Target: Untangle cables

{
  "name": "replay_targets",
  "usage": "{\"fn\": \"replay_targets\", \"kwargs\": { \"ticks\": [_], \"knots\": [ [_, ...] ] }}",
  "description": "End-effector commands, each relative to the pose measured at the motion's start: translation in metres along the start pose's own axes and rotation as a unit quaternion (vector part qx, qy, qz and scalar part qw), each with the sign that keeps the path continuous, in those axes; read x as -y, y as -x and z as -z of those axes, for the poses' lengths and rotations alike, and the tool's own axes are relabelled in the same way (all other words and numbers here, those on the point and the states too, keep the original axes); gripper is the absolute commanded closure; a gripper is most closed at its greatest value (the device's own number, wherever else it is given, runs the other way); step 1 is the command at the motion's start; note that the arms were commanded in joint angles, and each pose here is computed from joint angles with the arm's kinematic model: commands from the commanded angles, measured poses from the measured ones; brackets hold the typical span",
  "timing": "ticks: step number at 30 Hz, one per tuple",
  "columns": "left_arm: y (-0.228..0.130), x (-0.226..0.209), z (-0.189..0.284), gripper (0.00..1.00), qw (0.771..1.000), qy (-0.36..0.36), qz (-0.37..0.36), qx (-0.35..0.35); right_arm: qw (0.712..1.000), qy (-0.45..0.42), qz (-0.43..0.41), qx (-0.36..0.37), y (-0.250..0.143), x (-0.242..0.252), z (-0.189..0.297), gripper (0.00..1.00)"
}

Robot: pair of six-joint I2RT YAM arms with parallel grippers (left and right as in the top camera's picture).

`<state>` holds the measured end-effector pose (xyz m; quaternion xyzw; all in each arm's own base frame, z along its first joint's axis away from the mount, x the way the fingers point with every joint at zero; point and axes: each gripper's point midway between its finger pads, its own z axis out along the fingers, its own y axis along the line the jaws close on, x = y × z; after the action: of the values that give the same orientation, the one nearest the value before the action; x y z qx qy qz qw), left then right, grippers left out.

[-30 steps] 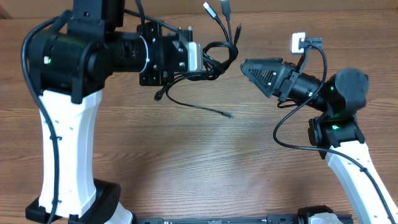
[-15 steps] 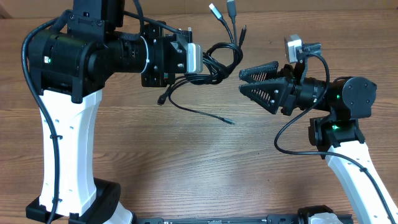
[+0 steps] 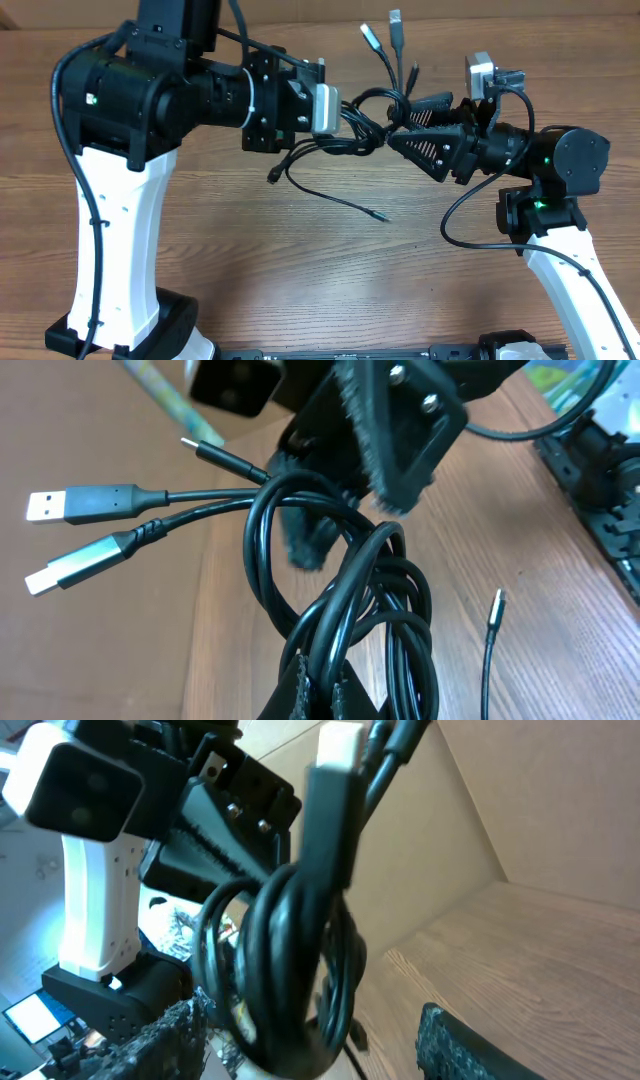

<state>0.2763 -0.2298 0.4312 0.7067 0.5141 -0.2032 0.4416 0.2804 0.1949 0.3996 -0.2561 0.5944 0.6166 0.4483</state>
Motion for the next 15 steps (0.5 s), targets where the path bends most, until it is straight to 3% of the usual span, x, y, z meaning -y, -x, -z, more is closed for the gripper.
{"fn": "replay_targets", "kwargs": {
  "ticks": [1, 5, 9, 14, 15],
  "knots": [
    [0.0250, 0.0132, -0.0031, 0.96, 0.994, -0.026, -0.090, 0.060, 1.000, 0.002, 0.012, 0.006, 0.0058, -0.0051, -0.0015, 0.40],
    [0.0262, 0.0165, -0.0053, 0.96, 0.994, -0.033, -0.088, 0.061, 1.000, 0.002, 0.013, 0.006, 0.0059, -0.0052, -0.0015, 0.75],
    [0.0257, 0.0181, -0.0053, 0.96, 0.994, -0.036, -0.084, 0.061, 1.000, 0.003, 0.013, 0.006, 0.0059, -0.0053, -0.0015, 0.95],
    [0.0249, 0.0201, -0.0052, 0.94, 0.994, -0.040, -0.079, 0.059, 1.000, 0.007, 0.027, 0.010, 0.0082, -0.0089, -0.0014, 0.96],
    [0.0247, 0.0205, -0.0052, 0.82, 0.994, -0.041, -0.078, 0.059, 0.999, 0.011, 0.037, 0.011, 0.0095, -0.0114, -0.0014, 0.96]
  ]
}}
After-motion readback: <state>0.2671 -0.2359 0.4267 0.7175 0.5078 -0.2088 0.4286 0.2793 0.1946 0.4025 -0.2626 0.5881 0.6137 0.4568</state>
